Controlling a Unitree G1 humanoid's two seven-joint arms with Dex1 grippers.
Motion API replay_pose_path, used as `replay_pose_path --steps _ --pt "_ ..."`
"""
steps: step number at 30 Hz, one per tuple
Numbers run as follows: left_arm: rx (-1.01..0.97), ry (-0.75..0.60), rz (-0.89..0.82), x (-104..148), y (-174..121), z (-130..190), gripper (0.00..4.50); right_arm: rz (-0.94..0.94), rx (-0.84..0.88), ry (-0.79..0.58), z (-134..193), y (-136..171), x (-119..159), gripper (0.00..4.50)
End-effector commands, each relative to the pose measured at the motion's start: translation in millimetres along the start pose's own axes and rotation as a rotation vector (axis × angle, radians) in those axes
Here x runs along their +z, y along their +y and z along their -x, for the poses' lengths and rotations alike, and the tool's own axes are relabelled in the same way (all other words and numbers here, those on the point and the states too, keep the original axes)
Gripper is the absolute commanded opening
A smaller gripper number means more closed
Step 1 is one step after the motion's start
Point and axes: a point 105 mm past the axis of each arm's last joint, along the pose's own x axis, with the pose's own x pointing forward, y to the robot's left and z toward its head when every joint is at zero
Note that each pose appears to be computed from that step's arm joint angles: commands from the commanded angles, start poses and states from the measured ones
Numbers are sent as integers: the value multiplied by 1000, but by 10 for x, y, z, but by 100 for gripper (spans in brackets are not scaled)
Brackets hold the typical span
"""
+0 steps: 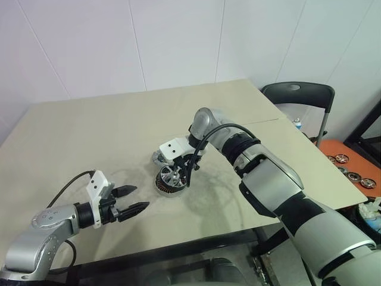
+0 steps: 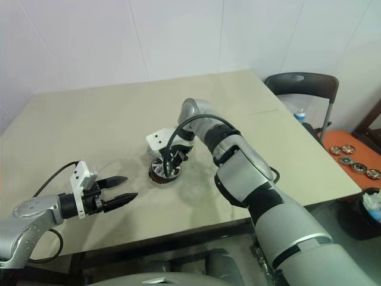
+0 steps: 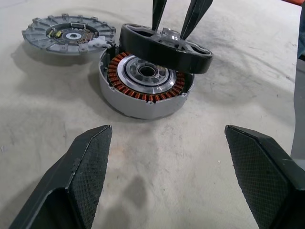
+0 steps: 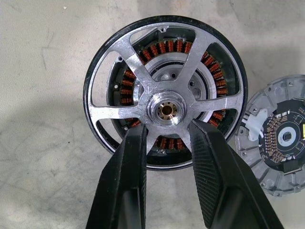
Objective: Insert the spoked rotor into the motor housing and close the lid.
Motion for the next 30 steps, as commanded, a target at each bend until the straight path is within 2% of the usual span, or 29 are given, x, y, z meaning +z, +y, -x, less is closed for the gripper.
replay_pose_path --steps 1,4,8,10,19,30 --pt "2 -34 -40 114 -1 8 403 33 -66 -9 112 -113 115 97" --pt "2 -35 -42 123 8 4 403 46 -64 -27 134 -126 183 97" --pt "3 -31 -42 112 12 5 403 41 -11 -127 238 -110 407 97" --pt "2 -29 -40 106 11 4 403 52 -3 -127 249 -102 417 97" --pt "3 -37 -38 119 14 -21 403 68 7 -98 175 -75 361 97" --pt "10 -38 -39 126 13 -12 403 -28 -86 -10 42 -139 101 97"
